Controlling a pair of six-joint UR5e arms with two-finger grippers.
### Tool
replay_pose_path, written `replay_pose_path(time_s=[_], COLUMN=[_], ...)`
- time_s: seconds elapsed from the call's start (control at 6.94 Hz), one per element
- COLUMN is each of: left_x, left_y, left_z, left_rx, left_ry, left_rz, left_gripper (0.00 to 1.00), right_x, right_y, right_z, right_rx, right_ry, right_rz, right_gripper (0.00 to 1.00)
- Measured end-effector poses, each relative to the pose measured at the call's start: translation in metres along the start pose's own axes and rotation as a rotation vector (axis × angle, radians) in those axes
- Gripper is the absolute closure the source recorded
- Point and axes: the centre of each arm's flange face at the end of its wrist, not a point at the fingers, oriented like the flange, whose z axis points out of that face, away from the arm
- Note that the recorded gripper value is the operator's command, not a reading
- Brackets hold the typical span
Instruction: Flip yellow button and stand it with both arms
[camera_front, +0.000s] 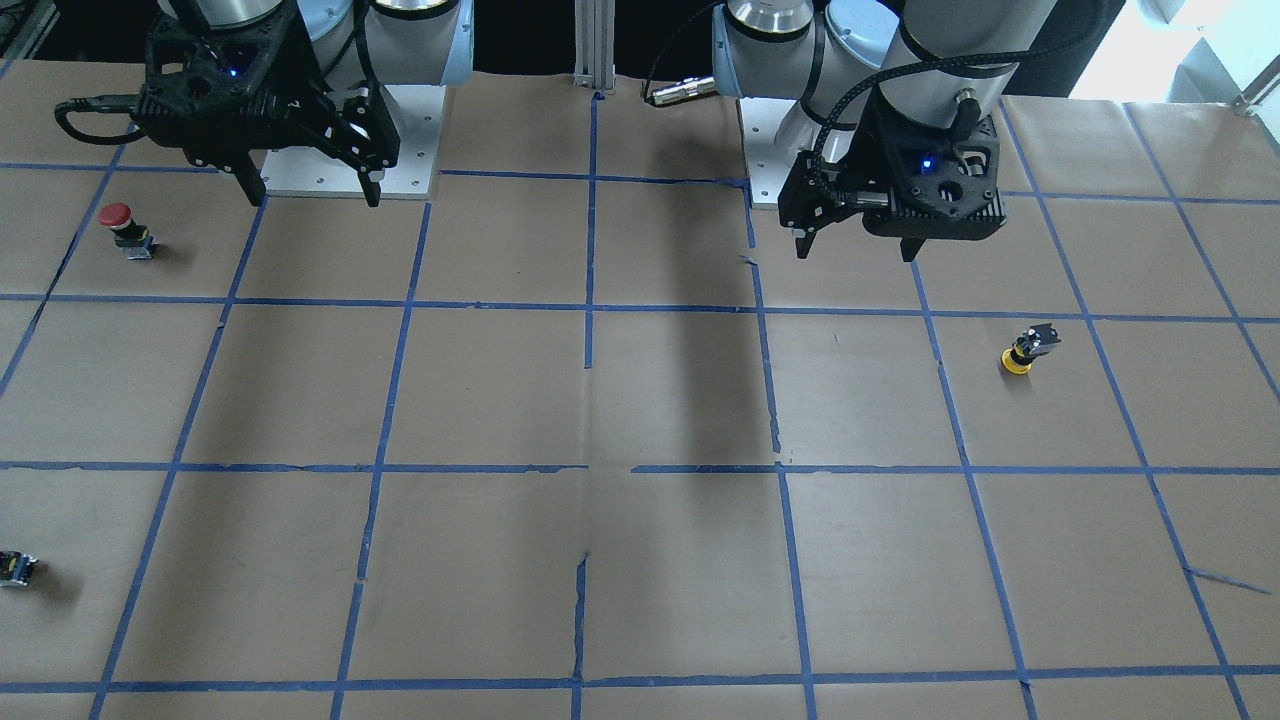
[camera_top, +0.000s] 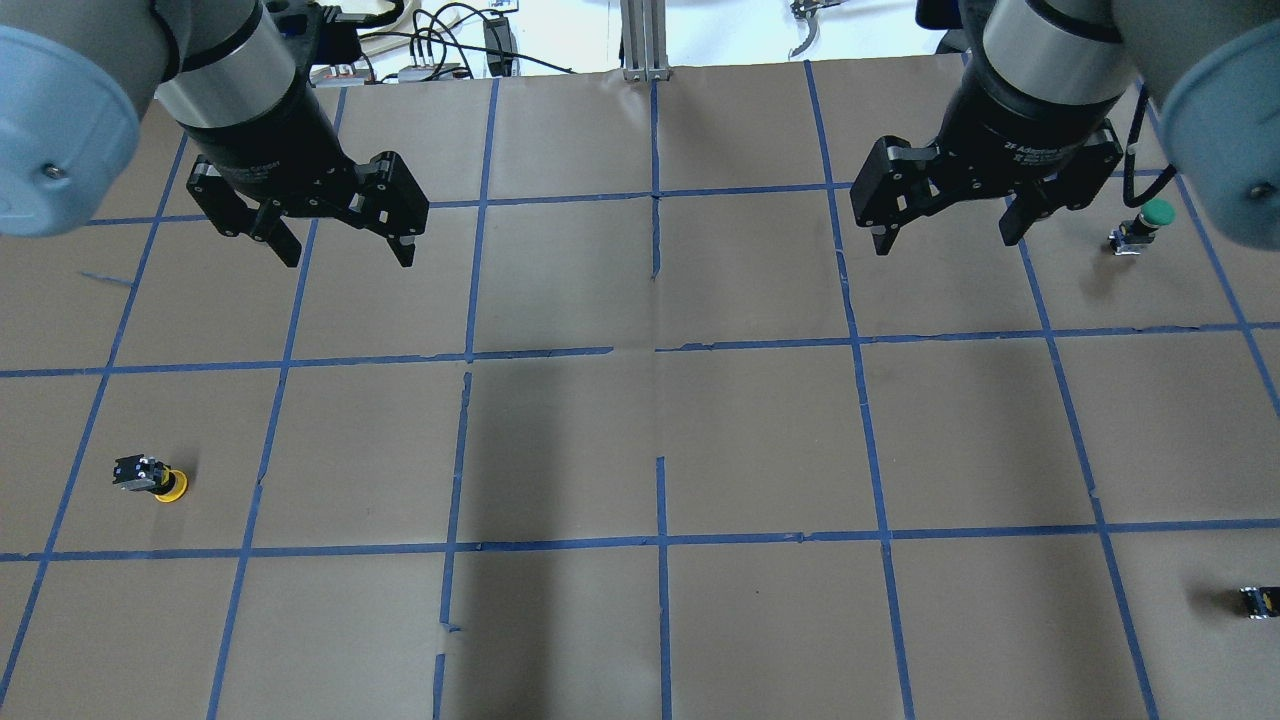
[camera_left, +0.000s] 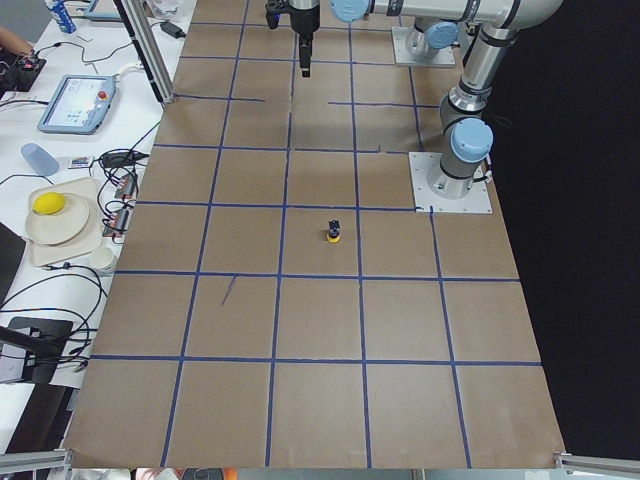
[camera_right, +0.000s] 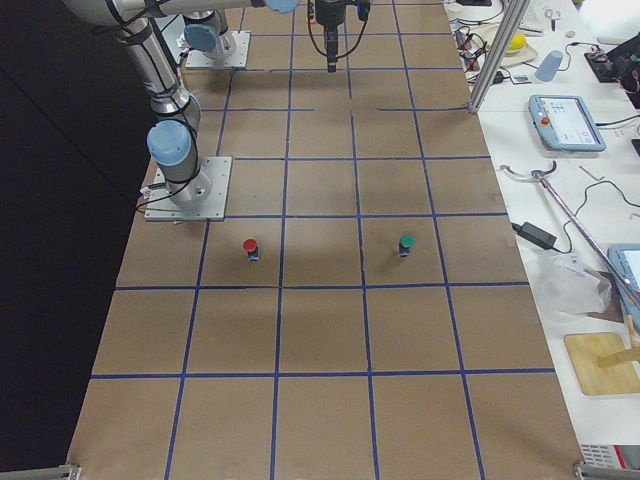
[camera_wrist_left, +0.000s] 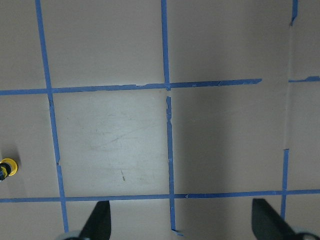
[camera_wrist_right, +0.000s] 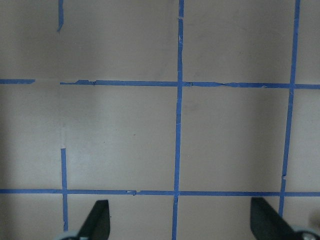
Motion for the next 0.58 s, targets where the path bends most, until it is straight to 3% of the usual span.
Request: replay_pose_path(time_s=[0.58], left_x=[-0.017], left_y=[-0.005], left_z=[0.008], left_rx=[-0.017], left_ry=[-0.008], left_rz=[0.006], left_gripper=[0.01], right_x=[0.000], right_y=[0.000], right_z=[-0.001], right_rx=[0.002], right_ry=[0.000], right_rz=[0.000], right_gripper=[0.01])
